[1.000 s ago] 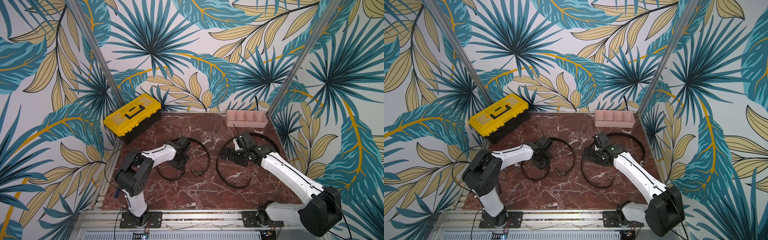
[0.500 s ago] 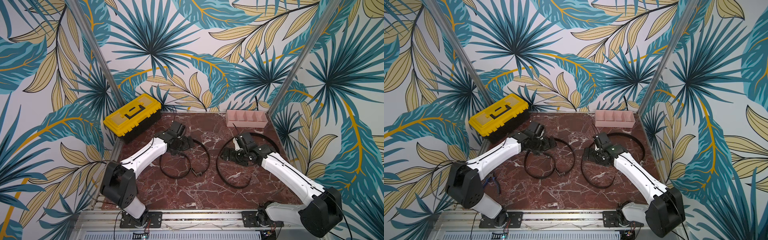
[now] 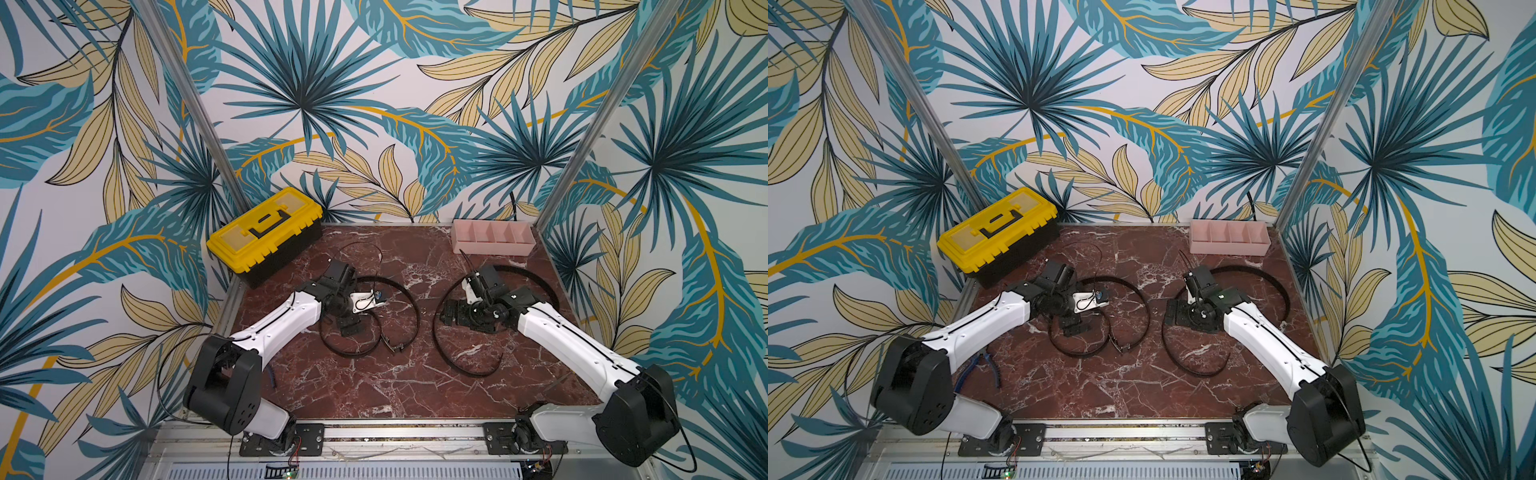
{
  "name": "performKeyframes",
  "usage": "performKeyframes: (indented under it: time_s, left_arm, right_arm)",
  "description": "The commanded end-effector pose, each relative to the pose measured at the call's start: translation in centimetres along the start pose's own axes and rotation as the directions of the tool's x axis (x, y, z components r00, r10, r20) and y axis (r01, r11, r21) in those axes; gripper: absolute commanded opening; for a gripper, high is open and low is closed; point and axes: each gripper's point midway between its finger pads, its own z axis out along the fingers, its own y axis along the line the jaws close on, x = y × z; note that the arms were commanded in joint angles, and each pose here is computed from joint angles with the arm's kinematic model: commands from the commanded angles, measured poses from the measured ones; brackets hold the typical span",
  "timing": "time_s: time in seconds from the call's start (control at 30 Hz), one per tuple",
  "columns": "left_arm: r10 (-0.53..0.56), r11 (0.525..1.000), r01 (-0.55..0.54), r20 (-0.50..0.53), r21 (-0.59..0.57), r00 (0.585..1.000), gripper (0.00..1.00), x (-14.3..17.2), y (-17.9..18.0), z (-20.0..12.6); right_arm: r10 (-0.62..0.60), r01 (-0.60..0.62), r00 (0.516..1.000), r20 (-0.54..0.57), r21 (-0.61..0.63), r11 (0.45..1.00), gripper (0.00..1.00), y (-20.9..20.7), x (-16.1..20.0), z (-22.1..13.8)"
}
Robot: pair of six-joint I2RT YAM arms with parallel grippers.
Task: Place the belts into the storage roll
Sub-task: Roll the belt at the center of the board.
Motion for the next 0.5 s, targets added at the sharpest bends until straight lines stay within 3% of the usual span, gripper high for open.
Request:
performKeyframes:
  time_s: [0.0,0.13,0.27,0.47]
  left_arm:
    - [0.256,0.967,-0.256,0.056,-0.015,0.965,1.00,-1.4,1.5,1.1]
    - [0.284,0.957,-0.288,0.088,0.041,0.955,1.00,-2.0,1.3,3.1]
    - [0.324,0.942,-0.326,0.029,0.085,0.946,0.99,-1.7,0.8,5.7]
    - [0.376,0.920,-0.377,0.036,0.108,0.926,0.97,-2.7,0.8,7.4]
  right_arm:
    - [0.000,0.000,0.999,-0.043,0.014,1.000,0.99,-0.7,1.3,0.5]
    - [0.014,-0.014,1.000,-0.026,0.006,1.000,1.00,-0.8,1.2,0.4]
    - [0.022,-0.022,1.000,-0.015,-0.001,1.000,1.00,-0.7,0.8,0.1]
    - [0.046,-0.046,0.999,-0.014,-0.014,0.999,0.99,-0.8,0.7,0.4]
